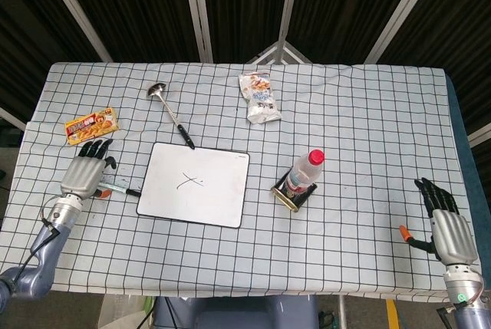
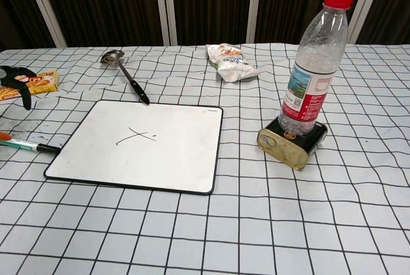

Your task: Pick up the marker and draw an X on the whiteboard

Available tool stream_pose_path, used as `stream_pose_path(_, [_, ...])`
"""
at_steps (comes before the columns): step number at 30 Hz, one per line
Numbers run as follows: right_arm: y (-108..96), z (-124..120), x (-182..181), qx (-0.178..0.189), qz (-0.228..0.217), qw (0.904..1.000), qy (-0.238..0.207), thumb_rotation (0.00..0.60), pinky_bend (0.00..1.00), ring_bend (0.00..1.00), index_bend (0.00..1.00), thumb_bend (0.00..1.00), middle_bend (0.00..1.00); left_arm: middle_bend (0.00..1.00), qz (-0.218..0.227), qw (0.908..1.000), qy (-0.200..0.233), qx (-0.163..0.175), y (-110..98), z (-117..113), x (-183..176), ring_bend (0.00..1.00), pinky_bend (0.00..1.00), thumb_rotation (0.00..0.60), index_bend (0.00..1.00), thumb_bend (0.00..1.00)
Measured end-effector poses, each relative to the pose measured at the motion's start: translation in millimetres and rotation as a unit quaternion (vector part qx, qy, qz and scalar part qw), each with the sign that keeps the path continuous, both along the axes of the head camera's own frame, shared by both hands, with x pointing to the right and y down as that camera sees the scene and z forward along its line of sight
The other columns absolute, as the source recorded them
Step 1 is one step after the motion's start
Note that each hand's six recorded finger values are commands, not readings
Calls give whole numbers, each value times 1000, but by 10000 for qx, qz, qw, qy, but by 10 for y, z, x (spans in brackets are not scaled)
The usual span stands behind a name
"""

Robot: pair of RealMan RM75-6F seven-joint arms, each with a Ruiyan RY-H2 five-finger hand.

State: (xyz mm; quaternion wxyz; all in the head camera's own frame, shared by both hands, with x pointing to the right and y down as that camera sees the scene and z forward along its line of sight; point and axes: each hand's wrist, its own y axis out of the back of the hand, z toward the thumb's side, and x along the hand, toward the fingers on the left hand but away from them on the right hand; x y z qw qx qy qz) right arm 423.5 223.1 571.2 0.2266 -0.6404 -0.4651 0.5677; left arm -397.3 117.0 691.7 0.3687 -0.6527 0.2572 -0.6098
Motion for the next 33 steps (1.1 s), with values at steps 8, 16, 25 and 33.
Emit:
stream_pose_path(8, [-7, -8, 3, 27, -31, 10000, 47, 600, 0, 0, 0, 312, 0, 0, -636, 9953, 631, 378, 210, -507, -134, 0, 0, 600, 88, 180])
stream_pose_path(16, [-5, -7, -10, 66, -147, 9998, 129, 600, 0, 0, 0, 312, 0, 0, -865, 9898, 775, 830, 622, -1014, -390, 0, 0, 600, 0, 166])
stream_pose_path(25, [0, 12, -19, 43, -176, 9998, 126, 600, 0, 0, 0, 312, 0, 0, -788, 9901, 657, 954, 920, -1208, -543, 0, 0, 600, 0, 165])
stream_pose_path(33, [7, 2, -23, 59, -218, 9997, 126, 600, 0, 0, 0, 312, 0, 0, -841, 9895, 588, 1015, 936, -1240, -599, 0, 0, 600, 0, 165])
